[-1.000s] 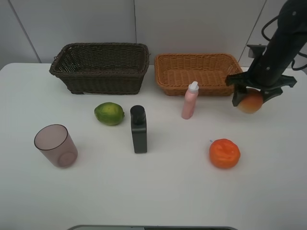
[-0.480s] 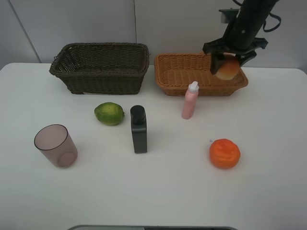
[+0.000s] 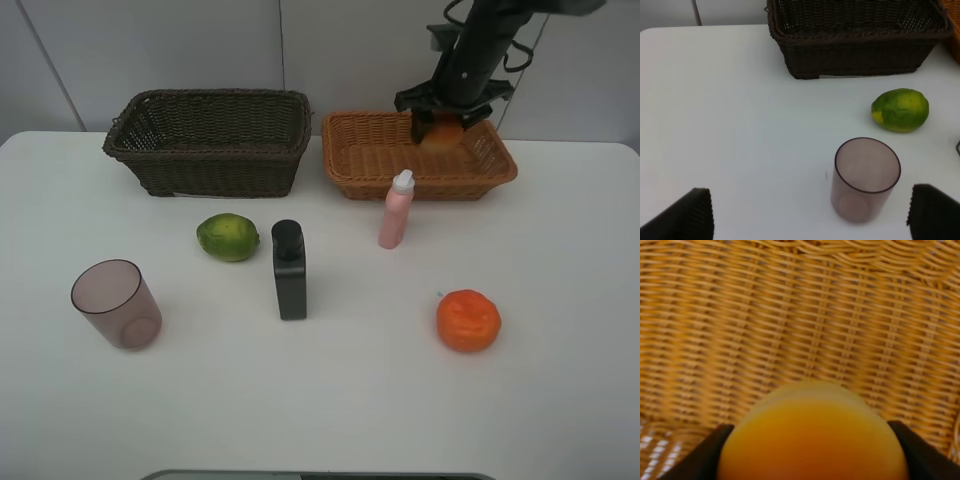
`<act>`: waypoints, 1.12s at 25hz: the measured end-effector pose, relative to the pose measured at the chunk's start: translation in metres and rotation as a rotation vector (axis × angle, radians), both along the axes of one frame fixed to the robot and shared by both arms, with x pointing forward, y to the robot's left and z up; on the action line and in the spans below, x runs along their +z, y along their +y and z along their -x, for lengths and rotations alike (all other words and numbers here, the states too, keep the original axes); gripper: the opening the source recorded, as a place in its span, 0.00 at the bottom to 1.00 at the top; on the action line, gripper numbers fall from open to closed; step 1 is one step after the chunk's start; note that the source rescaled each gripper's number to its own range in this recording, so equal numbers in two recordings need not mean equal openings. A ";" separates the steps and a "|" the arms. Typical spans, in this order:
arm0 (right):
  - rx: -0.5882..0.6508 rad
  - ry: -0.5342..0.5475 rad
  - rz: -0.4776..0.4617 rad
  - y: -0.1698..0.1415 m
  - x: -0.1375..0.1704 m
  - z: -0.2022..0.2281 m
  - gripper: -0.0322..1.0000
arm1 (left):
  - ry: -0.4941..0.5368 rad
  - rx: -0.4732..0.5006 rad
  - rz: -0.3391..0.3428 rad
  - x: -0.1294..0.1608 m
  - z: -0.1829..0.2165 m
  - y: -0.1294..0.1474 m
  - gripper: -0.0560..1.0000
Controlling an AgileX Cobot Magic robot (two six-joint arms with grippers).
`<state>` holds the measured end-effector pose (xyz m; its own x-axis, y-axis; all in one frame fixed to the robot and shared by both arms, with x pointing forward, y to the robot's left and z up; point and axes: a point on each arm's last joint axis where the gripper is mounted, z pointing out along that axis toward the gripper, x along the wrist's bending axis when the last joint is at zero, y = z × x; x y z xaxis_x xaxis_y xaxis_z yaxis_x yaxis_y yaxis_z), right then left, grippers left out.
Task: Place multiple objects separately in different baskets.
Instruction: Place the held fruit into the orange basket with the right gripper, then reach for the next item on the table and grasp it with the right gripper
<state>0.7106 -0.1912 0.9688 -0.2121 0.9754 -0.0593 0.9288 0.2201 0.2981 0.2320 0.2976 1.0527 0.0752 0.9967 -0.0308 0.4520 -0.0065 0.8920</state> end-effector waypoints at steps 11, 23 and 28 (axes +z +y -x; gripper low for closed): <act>0.001 -0.055 0.000 0.002 -0.026 -0.013 0.50 | 0.000 0.000 0.000 0.000 0.000 0.000 0.99; -0.003 -0.042 0.004 0.001 -0.020 -0.011 1.00 | 0.000 0.000 0.000 0.000 0.000 0.000 0.99; -0.009 -0.035 0.008 -0.002 0.011 0.002 1.00 | 0.000 0.000 0.000 0.000 0.000 0.000 0.99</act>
<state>0.7090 -0.1932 0.9794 -0.2010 0.9768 -0.0739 0.9199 0.2142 0.3286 0.2320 0.2976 1.0527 0.0752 0.9967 -0.0308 0.4520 -0.0065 0.8920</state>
